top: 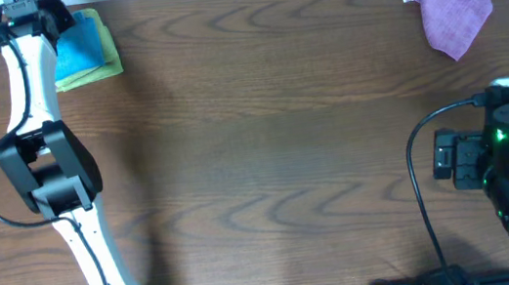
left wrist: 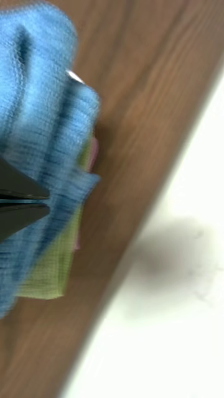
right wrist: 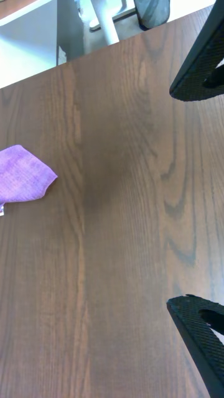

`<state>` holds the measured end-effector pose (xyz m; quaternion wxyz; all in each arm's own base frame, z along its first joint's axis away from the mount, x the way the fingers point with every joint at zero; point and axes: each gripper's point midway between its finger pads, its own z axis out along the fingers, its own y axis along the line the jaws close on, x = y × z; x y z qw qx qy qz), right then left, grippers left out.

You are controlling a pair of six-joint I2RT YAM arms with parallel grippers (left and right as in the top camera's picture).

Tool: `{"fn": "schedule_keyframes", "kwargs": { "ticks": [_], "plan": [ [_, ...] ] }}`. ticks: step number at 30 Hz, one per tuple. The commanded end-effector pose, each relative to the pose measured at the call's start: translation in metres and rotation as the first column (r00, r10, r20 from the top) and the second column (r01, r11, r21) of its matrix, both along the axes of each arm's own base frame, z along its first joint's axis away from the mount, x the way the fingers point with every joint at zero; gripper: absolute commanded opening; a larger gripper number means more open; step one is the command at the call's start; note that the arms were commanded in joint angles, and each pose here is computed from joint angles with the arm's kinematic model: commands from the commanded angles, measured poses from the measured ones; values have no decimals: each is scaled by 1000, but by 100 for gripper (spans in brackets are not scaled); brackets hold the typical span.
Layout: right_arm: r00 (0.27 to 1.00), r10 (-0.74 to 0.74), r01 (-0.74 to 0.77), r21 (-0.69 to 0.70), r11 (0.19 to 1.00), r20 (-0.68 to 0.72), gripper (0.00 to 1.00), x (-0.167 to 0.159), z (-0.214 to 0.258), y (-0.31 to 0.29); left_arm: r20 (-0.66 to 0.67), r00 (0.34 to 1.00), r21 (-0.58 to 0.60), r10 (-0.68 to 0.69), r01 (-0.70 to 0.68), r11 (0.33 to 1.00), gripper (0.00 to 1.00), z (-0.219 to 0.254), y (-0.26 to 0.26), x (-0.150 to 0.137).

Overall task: Fold the cloth
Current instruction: 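Lower the blue cloth onto the green stack and adjust with the left gripper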

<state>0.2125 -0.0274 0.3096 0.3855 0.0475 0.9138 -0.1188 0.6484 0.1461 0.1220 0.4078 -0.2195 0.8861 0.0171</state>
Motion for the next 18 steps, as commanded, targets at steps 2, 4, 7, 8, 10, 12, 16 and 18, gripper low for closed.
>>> {"fn": "schedule_keyframes", "kwargs": {
  "ticks": [2, 4, 7, 8, 10, 12, 16, 18],
  "plan": [
    [999, -49, 49, 18, 999, 9, 99, 0, -1, -5, 7, 1000, -41, 30, -29, 999, 6, -20, 0, 7],
    [999, -50, 50, 23, 998, 10, 99, 0, -1, -4, -3, 1000, -60, 17, -17, 998, 6, -24, -4, 7],
    [998, -58, 57, 32, 998, 13, 99, 0, -1, -4, -6, 1000, -64, 15, -16, 998, 6, -25, -3, 6],
    [998, -60, 60, 34, 998, 14, 99, 0, -1, -4, -3, 1000, -61, 19, -19, 998, 6, -25, -2, 6],
    [998, -62, 62, 36, 997, 15, 99, 0, -1, -4, 2, 1000, -55, 29, -29, 998, 6, -25, 3, 6],
    [998, -62, 62, 36, 997, 14, 99, 0, -1, -4, 3, 999, -56, 38, -37, 998, 6, -27, 9, 6],
    [997, -70, 70, 44, 997, 18, 99, 0, -1, -4, -1, 999, -56, 50, -50, 997, 6, -37, 17, 6],
    [997, -78, 76, 53, 996, 23, 99, 1, 0, -4, 0, 999, -56, 54, -54, 997, 6, -46, 21, 8]
  ]
}}
